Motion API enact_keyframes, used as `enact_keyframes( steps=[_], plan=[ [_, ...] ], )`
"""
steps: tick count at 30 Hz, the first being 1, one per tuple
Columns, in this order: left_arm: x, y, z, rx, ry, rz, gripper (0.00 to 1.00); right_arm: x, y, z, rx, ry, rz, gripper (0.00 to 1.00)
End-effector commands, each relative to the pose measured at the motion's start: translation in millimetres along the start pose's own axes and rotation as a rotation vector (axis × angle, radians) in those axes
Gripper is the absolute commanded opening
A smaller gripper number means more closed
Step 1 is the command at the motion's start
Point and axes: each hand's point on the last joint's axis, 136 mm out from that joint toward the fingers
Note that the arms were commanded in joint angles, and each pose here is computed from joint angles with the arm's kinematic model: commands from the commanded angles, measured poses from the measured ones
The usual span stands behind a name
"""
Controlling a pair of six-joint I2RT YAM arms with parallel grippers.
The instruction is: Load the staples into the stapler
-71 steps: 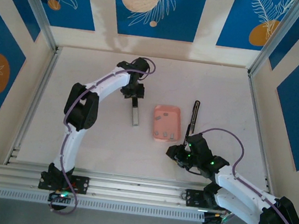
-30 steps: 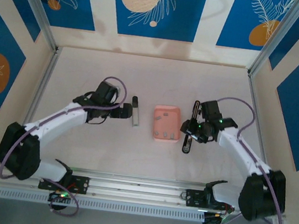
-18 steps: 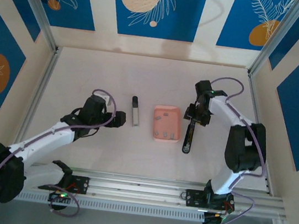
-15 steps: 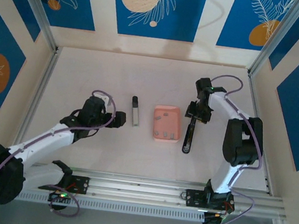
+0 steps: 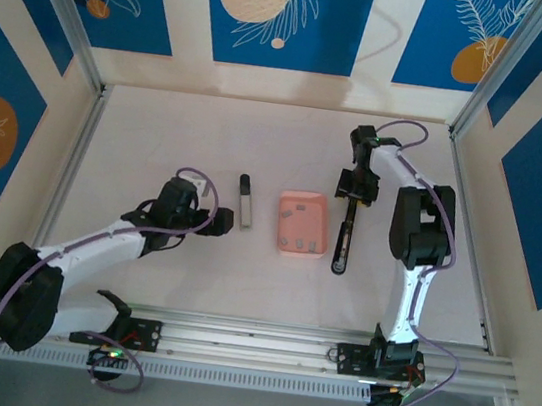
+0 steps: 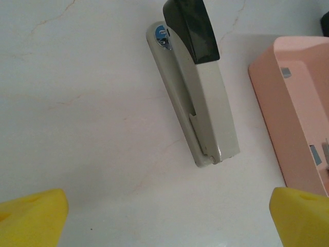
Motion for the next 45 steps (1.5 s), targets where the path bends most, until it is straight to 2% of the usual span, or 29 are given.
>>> enact_keyframes(
  steps=[1,6,12,18,27,33,38,45],
  plan=[
    [6,2,0,-0.005,0.026,-0.006,1.00,-6,3,17,0.035,-0.037,-0.016,0.48],
    [10,2,-1,-0.015,0.044,-0.002,1.00,-7,6,26,0.059,-0.053,-0.019,0.48],
    [11,7,-4,-0.020,0.059,0.019,1.00,-4,9,12,0.028,-0.056,-0.039,0.48],
    [10,29,-25,-0.127,0.079,0.078,1.00,-5,13,-9,-0.023,-0.055,-0.053,0.50],
    [29,37,-47,-0.229,0.111,-0.047,1.00,-8,26,-3,-0.034,-0.071,-0.073,0.53],
    [41,35,-50,-0.230,0.136,-0.117,1.00,-5,30,-13,-0.056,-0.056,-0.073,0.53],
    [38,36,-47,-0.229,0.107,-0.110,1.00,-9,30,-20,-0.074,-0.063,-0.069,0.53],
    [45,37,-48,-0.262,0.130,-0.115,1.00,-15,32,-6,-0.044,-0.063,-0.054,0.53]
  ],
)
Point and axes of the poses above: each hand's point on the last joint's axis, 136 mm out from that joint toward the fingers, its own z axis out along the fingers, its own x axis along the line the jaws close on, y = z × x, and after that the axes turned 5 degrees about -z, right-handed
